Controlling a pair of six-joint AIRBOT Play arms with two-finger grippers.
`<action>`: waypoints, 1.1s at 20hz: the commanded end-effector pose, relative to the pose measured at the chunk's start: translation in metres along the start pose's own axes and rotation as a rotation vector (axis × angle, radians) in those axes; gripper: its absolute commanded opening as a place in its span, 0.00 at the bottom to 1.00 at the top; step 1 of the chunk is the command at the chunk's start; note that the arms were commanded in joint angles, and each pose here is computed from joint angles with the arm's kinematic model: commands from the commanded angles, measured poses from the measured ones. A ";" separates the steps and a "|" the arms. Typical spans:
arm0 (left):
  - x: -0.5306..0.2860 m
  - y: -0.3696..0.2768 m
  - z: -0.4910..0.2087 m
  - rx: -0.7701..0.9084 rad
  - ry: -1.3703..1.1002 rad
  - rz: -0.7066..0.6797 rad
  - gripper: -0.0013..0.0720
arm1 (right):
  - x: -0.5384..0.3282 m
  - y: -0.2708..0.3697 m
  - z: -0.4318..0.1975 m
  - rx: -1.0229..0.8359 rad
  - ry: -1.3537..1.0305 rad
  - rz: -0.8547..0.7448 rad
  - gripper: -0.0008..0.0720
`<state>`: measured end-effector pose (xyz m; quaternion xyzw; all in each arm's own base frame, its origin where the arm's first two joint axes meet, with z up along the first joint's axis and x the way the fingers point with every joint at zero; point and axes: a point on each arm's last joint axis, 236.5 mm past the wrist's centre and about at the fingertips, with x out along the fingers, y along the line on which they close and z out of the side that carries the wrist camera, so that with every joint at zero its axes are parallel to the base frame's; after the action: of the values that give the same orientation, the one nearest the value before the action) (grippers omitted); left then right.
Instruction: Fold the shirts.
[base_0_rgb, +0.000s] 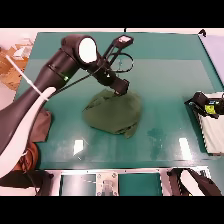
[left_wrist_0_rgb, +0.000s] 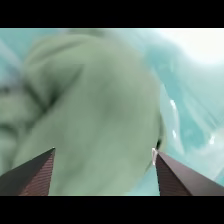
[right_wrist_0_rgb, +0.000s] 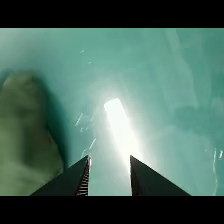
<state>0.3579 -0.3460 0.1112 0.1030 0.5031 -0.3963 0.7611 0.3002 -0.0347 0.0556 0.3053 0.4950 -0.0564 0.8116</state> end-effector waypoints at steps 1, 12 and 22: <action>-0.016 0.044 -0.024 -0.092 0.113 0.052 0.99 | 0.014 0.014 -0.013 0.001 0.068 0.069 0.50; 0.025 0.185 -0.126 -0.579 0.163 0.059 0.99 | 0.140 0.056 -0.200 -0.054 0.502 0.161 0.51; 0.097 0.138 -0.171 -0.635 0.224 -0.221 0.38 | 0.155 0.106 -0.208 -0.126 0.504 0.317 0.05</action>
<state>0.3758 -0.2014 -0.0781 -0.1443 0.6749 -0.2582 0.6760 0.2559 0.1917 -0.0969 0.3392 0.6384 0.1598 0.6722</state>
